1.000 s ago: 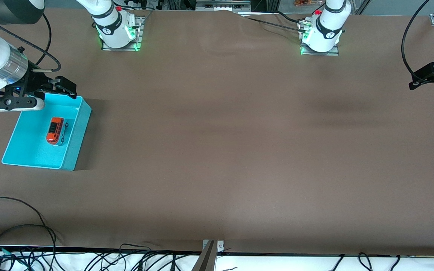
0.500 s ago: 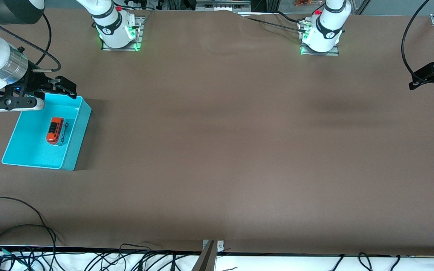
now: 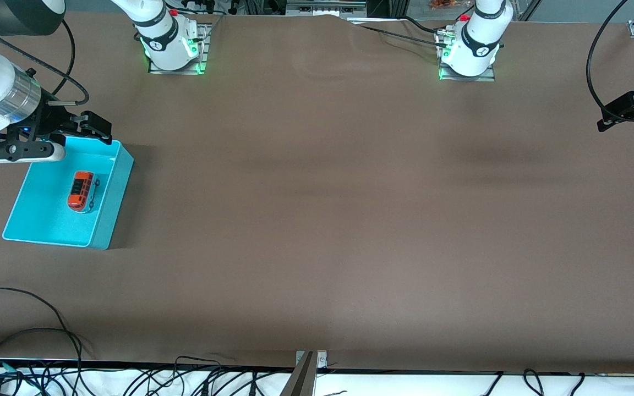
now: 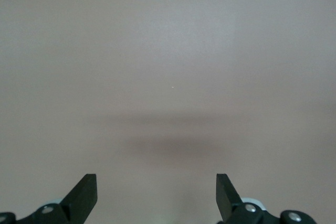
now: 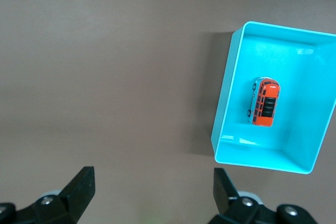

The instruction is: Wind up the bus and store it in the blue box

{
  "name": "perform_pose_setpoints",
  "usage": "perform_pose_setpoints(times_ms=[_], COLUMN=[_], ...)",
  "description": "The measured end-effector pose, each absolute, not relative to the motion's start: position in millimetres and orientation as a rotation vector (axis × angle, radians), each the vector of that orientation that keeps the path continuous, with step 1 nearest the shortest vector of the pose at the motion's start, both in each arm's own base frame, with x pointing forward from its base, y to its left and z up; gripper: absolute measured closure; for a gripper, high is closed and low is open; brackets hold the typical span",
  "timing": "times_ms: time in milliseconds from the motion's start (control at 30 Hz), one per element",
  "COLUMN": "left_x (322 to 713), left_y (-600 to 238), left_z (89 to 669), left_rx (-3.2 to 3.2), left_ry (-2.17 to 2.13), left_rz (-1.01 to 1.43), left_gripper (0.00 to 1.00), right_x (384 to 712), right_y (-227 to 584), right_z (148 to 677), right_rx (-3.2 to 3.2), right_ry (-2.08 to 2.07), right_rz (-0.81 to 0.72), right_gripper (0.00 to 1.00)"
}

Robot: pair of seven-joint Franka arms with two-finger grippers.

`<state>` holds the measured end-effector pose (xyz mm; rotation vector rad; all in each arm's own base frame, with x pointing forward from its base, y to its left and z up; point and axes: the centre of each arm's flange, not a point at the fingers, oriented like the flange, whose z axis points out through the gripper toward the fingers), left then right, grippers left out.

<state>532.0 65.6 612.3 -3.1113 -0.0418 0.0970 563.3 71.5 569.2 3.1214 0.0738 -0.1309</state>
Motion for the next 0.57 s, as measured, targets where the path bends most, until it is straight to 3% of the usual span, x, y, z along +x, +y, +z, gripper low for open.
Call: perform_pose_setpoints(times_ms=[567], left_x=[532.0], left_y=[65.6], left_z=[612.3], left_rx=[-3.111], left_ry=[-0.042], left_rz=[0.097], left_gripper=[0.00], right_x=[564.3], right_y=[62.6], right_z=[569.1], right_rx=[3.122], right_ry=[0.049], right_rz=[-0.131], right_gripper=[0.00])
